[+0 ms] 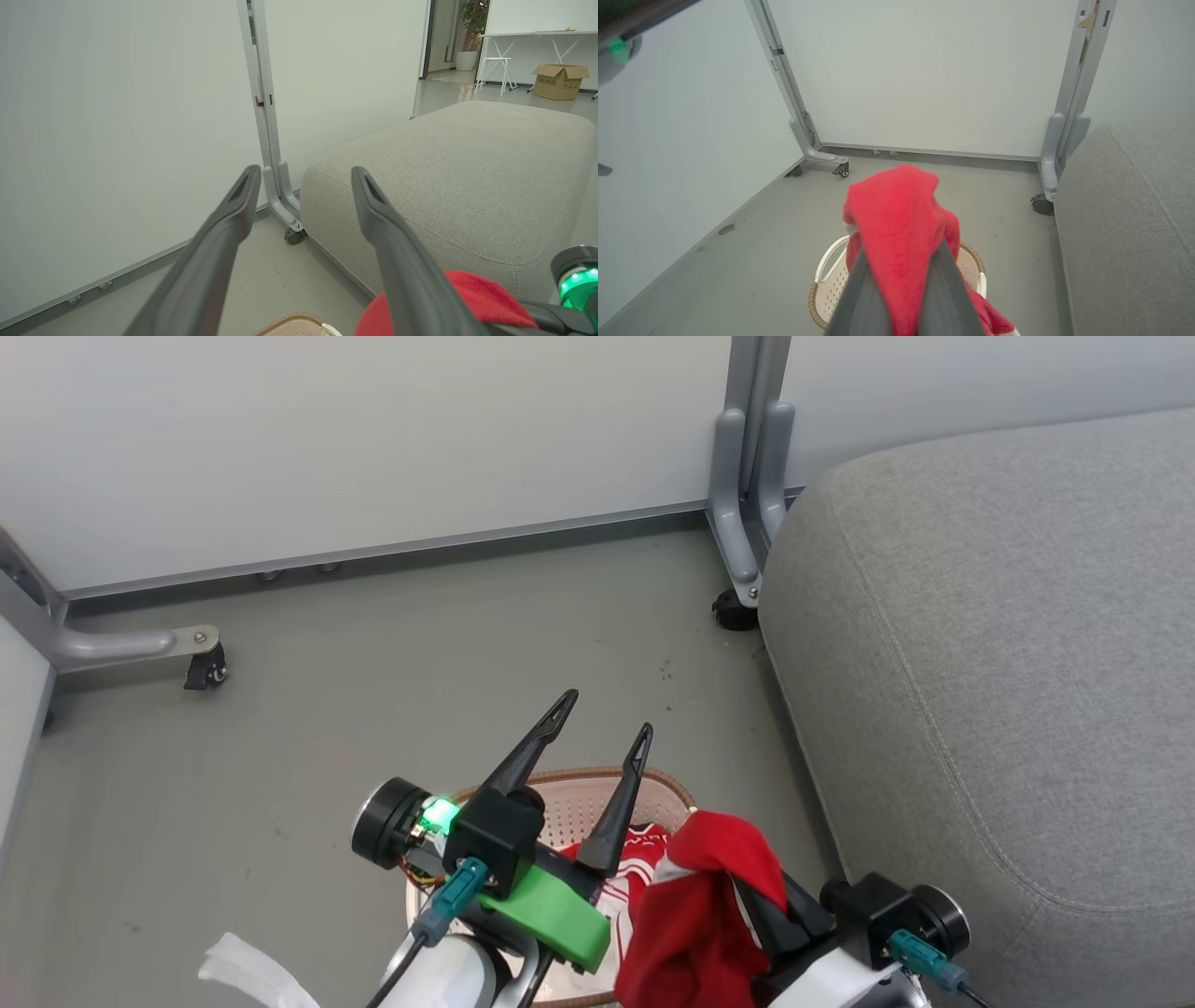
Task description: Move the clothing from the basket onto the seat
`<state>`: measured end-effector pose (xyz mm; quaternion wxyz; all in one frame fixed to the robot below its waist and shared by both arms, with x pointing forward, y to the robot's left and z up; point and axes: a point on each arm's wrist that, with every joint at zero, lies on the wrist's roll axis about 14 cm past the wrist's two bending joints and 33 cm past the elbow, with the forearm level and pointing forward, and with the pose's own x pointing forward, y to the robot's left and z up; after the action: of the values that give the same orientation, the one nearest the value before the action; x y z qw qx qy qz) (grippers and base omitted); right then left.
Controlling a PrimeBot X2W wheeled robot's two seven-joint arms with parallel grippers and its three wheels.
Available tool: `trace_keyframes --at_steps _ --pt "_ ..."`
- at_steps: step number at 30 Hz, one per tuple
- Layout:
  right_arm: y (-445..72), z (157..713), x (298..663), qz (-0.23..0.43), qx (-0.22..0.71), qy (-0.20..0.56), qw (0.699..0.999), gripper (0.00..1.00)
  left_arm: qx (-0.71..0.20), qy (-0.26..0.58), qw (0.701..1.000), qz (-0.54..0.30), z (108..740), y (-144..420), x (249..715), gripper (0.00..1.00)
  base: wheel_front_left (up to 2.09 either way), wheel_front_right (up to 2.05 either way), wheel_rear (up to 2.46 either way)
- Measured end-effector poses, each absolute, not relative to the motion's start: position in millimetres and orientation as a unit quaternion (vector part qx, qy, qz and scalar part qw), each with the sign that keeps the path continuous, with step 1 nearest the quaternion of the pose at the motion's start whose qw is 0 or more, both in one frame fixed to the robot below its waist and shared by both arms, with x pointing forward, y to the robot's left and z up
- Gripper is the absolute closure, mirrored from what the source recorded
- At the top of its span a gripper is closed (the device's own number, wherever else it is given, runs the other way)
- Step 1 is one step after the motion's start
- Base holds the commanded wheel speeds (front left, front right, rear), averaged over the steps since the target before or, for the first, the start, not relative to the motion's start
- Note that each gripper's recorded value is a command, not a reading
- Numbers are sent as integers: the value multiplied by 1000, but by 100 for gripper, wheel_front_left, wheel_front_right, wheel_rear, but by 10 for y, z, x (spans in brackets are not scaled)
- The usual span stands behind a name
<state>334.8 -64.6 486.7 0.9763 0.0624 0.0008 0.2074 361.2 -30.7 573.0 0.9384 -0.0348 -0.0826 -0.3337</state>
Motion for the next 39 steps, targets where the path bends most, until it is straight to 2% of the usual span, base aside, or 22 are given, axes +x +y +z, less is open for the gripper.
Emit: trace_keyframes --at_steps 12,20,27,39 --pt "-1095 5188 3586 137 66 -52 987 100 -35 -67 944 -321 5491 -303 3831 0 0 0 0" --pt "-1520 5417 3594 71 67 -90 991 100 -19 -76 942 -326 5322 -439 4029 0 0 0 0" --pt "-2007 5595 3463 -7 65 -118 991 100 -18 -52 925 -375 5060 -756 4090 0 0 0 0" --pt "-2758 5844 3236 -129 17 -146 981 100 -31 -26 877 -479 4696 -1386 4094 0 0 0 0"
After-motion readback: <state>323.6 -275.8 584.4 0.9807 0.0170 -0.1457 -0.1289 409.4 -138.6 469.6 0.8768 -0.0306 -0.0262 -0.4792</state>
